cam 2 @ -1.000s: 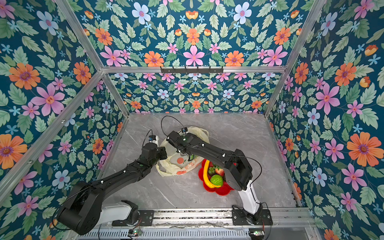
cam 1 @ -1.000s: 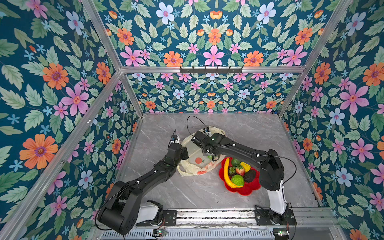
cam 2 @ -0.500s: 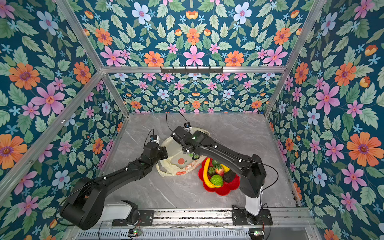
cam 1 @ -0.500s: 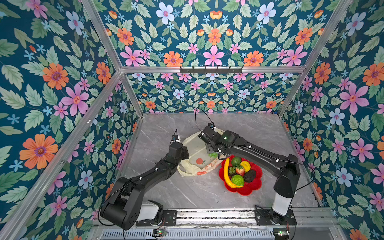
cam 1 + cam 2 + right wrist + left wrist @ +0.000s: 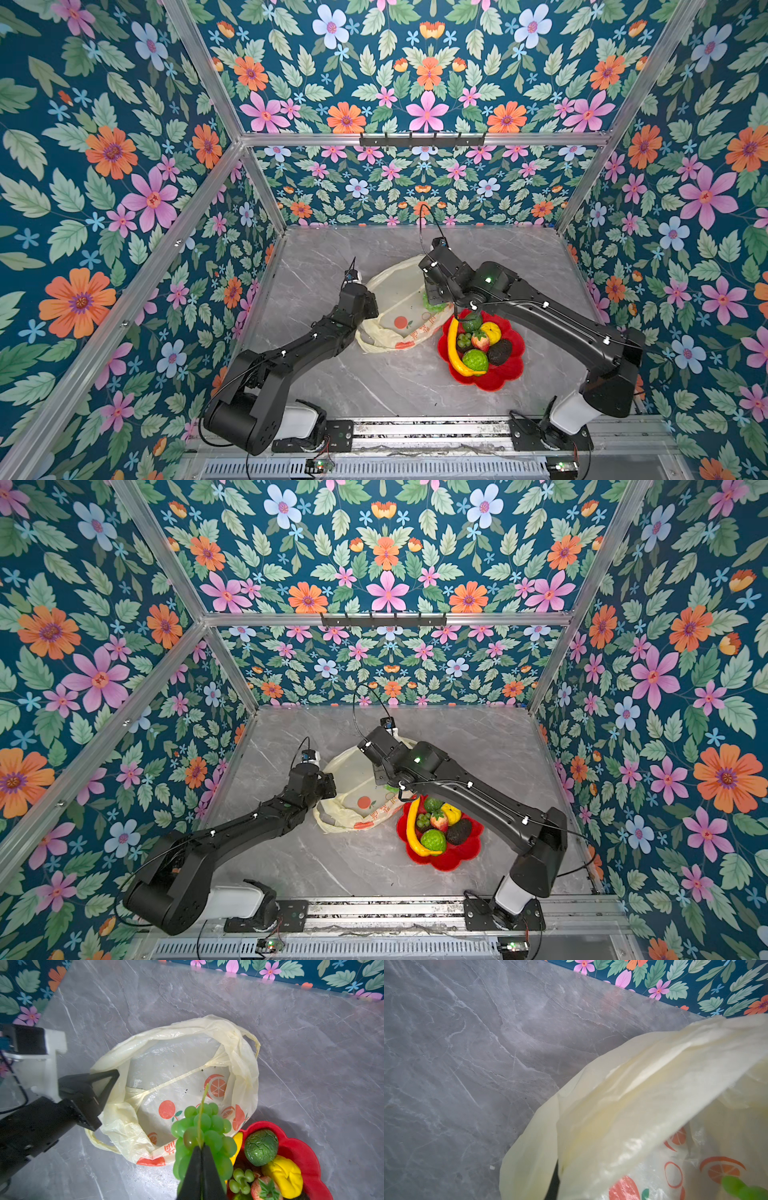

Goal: Take the fake fruits out of the plastic bag
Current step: 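Lift the green grapes out of the bag and carry them over the plate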

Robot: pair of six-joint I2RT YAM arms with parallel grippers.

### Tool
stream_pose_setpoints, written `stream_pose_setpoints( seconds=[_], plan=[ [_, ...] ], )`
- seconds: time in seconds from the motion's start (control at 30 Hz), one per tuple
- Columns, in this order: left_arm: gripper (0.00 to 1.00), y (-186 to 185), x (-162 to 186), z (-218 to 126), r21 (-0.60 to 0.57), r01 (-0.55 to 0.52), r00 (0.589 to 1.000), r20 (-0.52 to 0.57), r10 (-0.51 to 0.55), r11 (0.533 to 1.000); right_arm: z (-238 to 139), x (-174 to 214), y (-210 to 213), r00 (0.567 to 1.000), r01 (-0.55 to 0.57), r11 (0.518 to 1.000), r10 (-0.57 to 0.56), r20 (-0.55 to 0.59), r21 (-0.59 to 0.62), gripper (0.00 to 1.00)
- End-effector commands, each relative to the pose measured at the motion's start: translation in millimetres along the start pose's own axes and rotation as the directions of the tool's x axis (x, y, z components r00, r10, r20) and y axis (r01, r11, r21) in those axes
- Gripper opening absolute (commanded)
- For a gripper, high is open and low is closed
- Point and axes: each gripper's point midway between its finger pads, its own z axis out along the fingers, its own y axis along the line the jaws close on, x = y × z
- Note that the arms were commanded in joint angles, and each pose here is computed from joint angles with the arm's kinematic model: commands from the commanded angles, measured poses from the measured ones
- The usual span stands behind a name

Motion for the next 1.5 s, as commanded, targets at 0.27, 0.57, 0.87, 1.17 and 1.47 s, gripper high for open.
stream_pose_setpoints(
  seconds=[0.27, 0.57, 0.87, 1.17, 1.47],
  plan=[
    [0.0, 1.8, -2.3, -0.7, -0.014, -0.008, 1.0, 0.006, 0.008, 1.0, -54.0, -1.7, -21.3, 0.999, -0.022, 0.998, 0.024, 0.036, -0.055, 0.0],
    [0.0, 3.0, -3.4, -1.6, -0.021, -0.008, 1.0, 0.01, 0.008, 1.0, -94.7, 13.4, -56.7, 0.998, -0.045, 0.998, 0.046, 0.045, -0.035, 0.0],
    [0.0, 5.3, -2.2, -0.2, -0.034, -0.014, 1.0, 0.007, 0.014, 0.999, -123.1, 42.7, -89.2, 0.997, -0.08, 0.997, 0.08, 0.004, -0.016, 0.0],
    [0.0, 8.6, -1.1, 3.1, -0.056, -0.026, 1.0, -0.002, 0.026, 0.998, -125.0, 87.0, -107.3, 0.991, -0.111, 0.994, 0.11, -0.081, -0.017, 0.0],
    [0.0, 9.9, -0.2, 5.1, -0.069, -0.036, 0.999, -0.011, 0.035, 0.997, -126.1, 125.1, -106.3, 0.975, -0.141, 0.986, 0.124, -0.185, -0.083, 0.0]
  ],
)
